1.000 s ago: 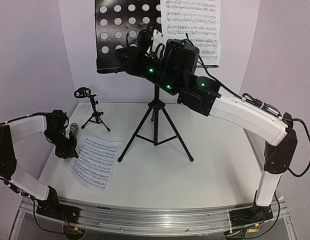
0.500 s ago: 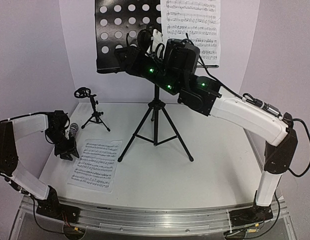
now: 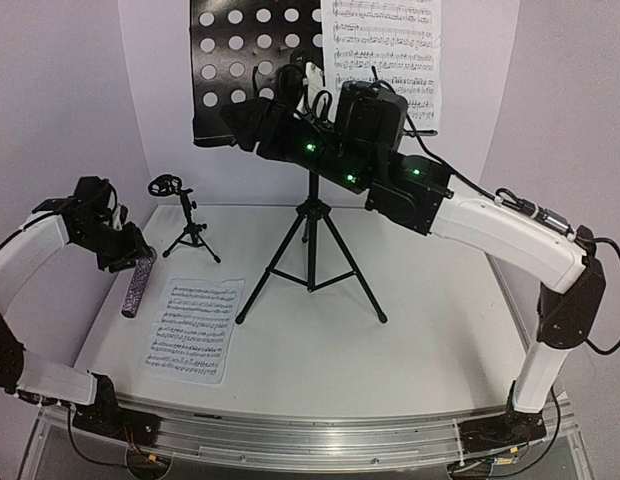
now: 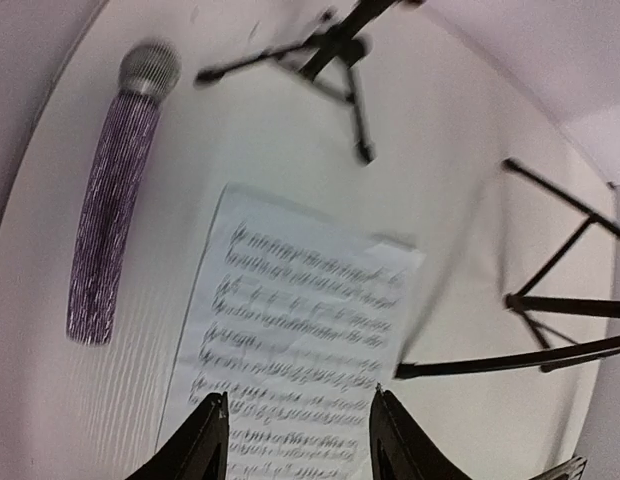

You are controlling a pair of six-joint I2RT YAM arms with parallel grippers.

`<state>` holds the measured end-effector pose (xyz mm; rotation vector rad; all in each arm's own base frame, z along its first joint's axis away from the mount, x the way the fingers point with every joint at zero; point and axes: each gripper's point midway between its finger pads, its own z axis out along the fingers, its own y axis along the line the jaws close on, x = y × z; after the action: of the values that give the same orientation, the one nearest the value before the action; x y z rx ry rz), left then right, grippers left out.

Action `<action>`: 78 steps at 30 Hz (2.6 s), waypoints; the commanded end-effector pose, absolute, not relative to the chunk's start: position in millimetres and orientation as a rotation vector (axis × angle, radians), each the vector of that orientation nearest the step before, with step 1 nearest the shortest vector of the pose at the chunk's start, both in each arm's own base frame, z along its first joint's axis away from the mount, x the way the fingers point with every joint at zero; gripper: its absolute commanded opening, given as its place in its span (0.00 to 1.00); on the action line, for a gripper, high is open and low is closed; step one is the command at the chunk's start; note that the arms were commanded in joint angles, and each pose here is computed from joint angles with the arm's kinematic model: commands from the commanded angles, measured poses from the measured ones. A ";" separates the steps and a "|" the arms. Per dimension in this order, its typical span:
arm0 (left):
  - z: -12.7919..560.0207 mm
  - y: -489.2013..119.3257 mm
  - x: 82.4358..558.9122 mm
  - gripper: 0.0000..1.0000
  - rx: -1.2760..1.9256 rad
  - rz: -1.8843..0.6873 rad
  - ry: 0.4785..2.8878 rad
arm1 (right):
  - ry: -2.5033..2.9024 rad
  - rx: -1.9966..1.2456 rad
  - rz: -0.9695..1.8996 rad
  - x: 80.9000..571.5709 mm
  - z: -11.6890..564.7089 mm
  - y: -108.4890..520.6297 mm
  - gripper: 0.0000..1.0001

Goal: Pack up the instrument practice props

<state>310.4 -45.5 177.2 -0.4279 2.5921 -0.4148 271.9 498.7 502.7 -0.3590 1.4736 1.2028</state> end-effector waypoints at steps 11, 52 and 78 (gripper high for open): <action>423.5 -142.4 319.9 0.59 0.492 -0.785 1.655 | 1.647 -0.888 0.882 207.7 445.8 427.5 0.74; 539.0 -454.9 157.0 0.57 0.938 -1.294 1.125 | 1.814 -0.354 0.850 356.7 545.0 163.4 0.79; 543.0 -492.3 282.0 0.63 0.313 -0.874 1.432 | 1.671 -0.414 1.103 402.4 559.9 176.1 0.68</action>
<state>273.8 -501.2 520.3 0.3847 1.5234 -0.9215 402.5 167.5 554.7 -0.3679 1.7038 1.0346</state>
